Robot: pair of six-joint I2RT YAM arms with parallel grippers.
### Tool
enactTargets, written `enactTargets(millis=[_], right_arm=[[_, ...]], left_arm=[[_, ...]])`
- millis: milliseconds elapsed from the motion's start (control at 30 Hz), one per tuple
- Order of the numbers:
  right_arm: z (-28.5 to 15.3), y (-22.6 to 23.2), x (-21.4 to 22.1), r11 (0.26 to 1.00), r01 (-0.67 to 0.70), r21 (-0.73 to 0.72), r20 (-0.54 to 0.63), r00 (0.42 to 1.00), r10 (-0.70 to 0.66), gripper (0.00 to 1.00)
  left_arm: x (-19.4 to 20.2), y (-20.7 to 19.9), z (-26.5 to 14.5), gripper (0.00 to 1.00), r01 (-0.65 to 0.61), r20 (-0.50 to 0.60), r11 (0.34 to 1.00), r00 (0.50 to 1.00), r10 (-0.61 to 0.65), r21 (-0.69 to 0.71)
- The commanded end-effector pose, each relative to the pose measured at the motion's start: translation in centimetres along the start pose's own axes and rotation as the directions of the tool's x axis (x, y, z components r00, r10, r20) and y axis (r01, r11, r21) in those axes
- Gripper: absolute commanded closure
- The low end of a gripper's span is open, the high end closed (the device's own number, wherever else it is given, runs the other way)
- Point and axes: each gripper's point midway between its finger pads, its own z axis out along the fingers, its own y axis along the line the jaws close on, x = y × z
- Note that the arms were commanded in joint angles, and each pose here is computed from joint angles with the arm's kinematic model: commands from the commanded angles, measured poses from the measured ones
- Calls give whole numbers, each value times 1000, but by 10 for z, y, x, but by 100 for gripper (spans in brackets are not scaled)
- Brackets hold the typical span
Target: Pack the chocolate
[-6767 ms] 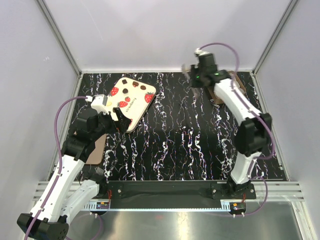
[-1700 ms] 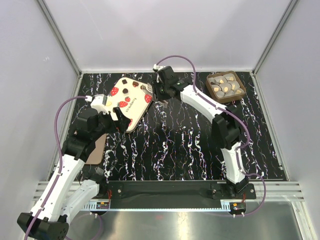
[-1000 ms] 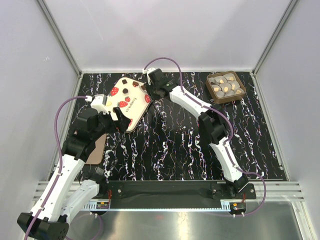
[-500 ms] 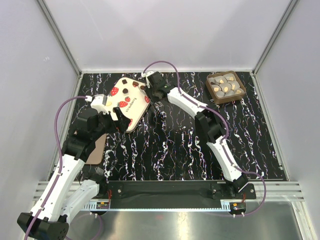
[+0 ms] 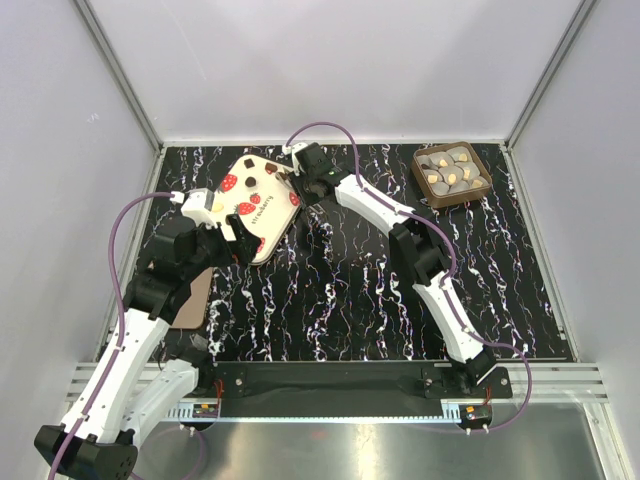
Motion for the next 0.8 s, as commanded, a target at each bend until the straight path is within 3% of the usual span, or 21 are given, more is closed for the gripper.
enactTargets(millis=[0, 267, 767], right_arm=[[-12, 3, -32, 1000, 5, -25, 91, 996, -3, 57], [-35, 5, -41, 999, 8, -43, 110, 994, -3, 64], [-93, 25, -51, 983, -87, -160, 147, 983, 111, 68]], left_arm=[[-13, 1, -2, 1, -13, 49, 1000, 999, 14, -10], [-13, 0, -2, 1, -11, 48, 1000, 999, 11, -2], [-14, 1, -4, 1, -11, 58, 1000, 998, 11, -7]])
